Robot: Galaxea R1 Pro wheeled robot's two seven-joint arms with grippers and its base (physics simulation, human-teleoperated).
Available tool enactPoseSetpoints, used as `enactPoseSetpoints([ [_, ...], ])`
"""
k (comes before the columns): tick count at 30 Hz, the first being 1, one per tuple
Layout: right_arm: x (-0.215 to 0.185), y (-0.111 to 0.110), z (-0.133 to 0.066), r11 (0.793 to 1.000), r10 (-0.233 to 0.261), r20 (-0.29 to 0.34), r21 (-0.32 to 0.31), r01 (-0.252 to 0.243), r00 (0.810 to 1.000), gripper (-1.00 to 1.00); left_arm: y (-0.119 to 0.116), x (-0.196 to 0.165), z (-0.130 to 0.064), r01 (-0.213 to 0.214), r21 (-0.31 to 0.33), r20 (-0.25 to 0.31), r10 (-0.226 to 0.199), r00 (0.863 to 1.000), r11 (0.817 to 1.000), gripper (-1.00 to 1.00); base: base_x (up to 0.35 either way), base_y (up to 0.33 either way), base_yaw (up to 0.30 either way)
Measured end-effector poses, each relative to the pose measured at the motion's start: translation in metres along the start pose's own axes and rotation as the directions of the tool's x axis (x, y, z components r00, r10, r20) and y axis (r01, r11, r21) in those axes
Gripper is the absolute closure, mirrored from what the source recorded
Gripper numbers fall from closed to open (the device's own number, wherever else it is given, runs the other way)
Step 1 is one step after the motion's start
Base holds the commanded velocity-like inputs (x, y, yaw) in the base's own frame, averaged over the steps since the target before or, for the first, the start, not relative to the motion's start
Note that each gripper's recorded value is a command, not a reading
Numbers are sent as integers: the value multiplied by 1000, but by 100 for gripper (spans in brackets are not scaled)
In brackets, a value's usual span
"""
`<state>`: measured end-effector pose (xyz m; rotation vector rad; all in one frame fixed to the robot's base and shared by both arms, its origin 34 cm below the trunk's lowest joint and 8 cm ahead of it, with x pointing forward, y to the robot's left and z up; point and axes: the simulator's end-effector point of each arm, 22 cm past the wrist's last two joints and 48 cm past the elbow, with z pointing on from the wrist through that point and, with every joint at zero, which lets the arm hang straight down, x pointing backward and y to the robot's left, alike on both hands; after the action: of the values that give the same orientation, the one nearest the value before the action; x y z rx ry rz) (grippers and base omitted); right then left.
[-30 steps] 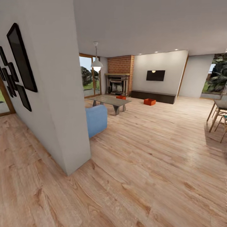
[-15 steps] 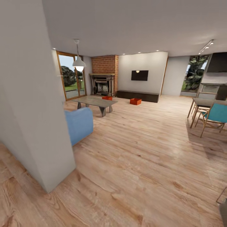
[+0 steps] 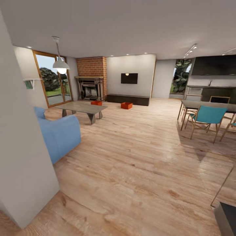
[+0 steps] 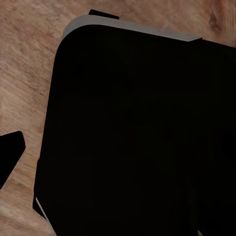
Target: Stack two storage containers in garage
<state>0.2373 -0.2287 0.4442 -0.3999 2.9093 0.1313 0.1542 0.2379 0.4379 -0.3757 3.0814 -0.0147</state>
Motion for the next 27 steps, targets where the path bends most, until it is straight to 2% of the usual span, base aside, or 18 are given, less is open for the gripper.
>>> enactPoseSetpoints([
  [7,0,0,0,1000,1,1,1,-1,1000,-100,1,1,0,2,-2,-5,-2,1000,1000,-100,335,0,-240],
  [27,0,1,0,1000,3,1,-2,-3,1000,-100,1,2,0,0,0,-10,0,1000,1000,-100,335,0,-27],
])
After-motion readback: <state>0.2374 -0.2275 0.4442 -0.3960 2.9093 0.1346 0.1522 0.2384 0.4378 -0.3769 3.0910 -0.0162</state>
